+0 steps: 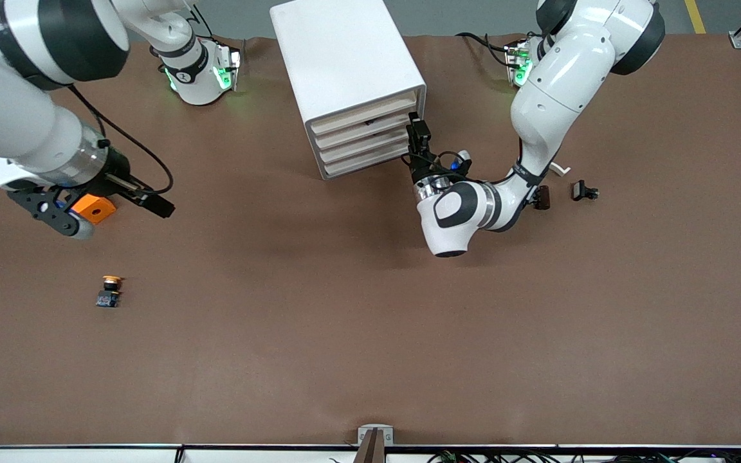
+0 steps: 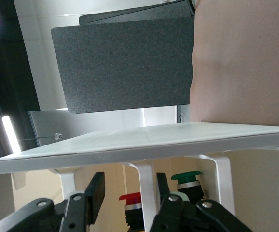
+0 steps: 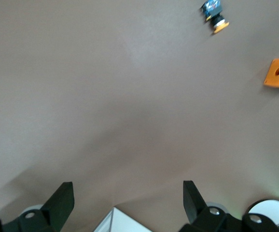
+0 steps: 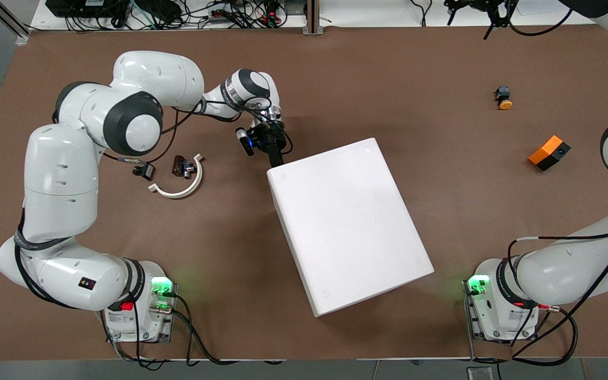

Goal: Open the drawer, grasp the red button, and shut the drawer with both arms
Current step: 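Grasp the drawer edge with the left gripper while the right gripper approaches, then pull the drawer outward with the left gripper to open it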

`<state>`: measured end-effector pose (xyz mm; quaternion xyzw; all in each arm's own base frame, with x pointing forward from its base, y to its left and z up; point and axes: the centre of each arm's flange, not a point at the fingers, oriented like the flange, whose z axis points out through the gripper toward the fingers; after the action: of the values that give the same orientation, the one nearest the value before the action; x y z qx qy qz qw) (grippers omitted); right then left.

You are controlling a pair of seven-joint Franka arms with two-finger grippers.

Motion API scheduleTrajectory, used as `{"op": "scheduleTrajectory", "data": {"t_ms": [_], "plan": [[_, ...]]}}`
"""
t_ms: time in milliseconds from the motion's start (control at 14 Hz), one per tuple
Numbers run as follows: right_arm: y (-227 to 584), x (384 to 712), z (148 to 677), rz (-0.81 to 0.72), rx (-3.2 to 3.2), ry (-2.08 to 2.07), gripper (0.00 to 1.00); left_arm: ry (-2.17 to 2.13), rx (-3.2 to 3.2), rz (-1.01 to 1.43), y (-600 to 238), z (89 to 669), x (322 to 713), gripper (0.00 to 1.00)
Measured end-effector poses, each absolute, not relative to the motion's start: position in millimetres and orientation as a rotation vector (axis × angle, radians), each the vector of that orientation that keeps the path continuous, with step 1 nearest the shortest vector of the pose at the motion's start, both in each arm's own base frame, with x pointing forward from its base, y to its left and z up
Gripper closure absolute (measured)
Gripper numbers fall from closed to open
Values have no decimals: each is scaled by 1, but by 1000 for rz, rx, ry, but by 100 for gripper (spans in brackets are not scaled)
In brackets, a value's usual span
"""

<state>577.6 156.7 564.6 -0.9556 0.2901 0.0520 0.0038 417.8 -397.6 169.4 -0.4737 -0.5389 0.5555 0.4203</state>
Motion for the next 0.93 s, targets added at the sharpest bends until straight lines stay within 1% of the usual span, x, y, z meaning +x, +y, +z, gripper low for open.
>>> {"op": "scheduleTrajectory", "data": {"t_ms": [356,570,641,712,783,855,926], "plan": [[153,582,558,180,-2974,954,0,-1359,-1204,1374,-409,166,409,50],[151,584,557,173,-2970,961,0,-1353,-1203,1363,-414,162,401,52],[151,584,557,171,-2969,962,0,-1347,-1202,1358,-415,160,398,59],[151,585,557,171,-2969,962,0,-1341,-1201,1353,-417,159,394,70],[151,585,556,172,-2969,962,0,-1336,-1199,1349,-418,158,391,70],[151,585,556,172,-2969,961,0,-1329,-1197,1344,-419,156,387,74],[151,585,556,172,-2970,961,0,-1326,-1195,1341,-420,155,385,82]]}}
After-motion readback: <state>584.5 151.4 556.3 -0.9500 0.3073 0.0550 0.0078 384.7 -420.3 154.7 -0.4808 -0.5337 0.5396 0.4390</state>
